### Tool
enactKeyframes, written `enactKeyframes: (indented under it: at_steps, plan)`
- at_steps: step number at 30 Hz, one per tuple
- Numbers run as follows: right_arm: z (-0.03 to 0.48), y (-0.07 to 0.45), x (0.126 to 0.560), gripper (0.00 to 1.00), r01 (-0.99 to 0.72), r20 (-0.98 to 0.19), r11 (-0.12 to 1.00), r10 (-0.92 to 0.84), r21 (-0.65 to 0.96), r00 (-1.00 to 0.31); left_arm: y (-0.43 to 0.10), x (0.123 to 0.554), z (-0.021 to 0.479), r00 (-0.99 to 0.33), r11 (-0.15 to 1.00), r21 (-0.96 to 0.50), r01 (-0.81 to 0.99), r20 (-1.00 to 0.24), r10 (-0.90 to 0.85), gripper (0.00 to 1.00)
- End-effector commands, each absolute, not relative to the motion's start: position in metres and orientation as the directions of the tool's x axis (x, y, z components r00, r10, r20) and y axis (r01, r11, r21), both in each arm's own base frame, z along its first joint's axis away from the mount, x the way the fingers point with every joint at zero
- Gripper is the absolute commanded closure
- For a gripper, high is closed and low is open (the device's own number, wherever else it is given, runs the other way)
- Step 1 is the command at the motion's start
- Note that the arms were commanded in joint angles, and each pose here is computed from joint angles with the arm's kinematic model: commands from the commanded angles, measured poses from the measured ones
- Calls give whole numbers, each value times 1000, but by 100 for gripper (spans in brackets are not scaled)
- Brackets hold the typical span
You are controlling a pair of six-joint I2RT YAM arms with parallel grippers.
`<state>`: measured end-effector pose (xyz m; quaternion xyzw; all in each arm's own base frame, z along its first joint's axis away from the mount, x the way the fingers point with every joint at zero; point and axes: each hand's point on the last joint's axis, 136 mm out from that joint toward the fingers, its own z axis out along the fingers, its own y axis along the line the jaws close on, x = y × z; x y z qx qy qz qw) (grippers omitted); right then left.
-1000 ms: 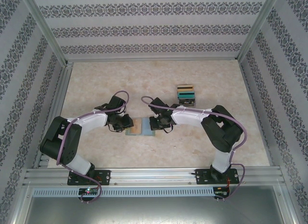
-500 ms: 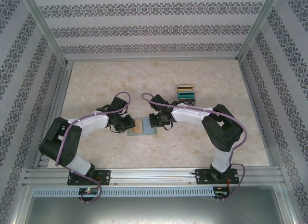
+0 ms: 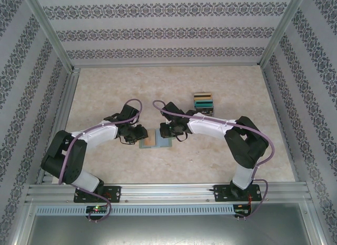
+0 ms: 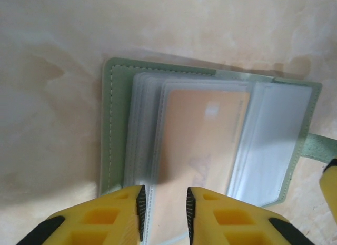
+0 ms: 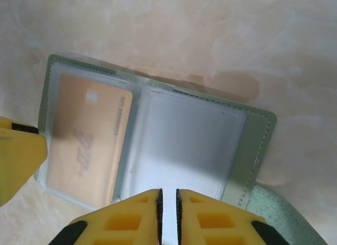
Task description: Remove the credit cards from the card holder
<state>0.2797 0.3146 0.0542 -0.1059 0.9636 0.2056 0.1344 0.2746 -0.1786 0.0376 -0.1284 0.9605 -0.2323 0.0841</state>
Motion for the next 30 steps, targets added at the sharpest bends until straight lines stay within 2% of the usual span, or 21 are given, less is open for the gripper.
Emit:
enactKeyframes:
  at_steps: [1, 17, 30]
  plan:
    - [50, 306, 275, 79, -243, -296, 910, -143, 335, -944, -189, 276, 37, -961, 853, -491, -176, -102, -257, 70]
    - [12, 288, 263, 79, -218, -231, 939, -157, 266, -960, -193, 274, 35, -966, 842, -513, -165, -90, -244, 65]
    - [3, 288, 258, 79, -208, -214, 939, -151, 274, -965, -221, 280, 64, -967, 736, -672, -84, -124, -224, 61]
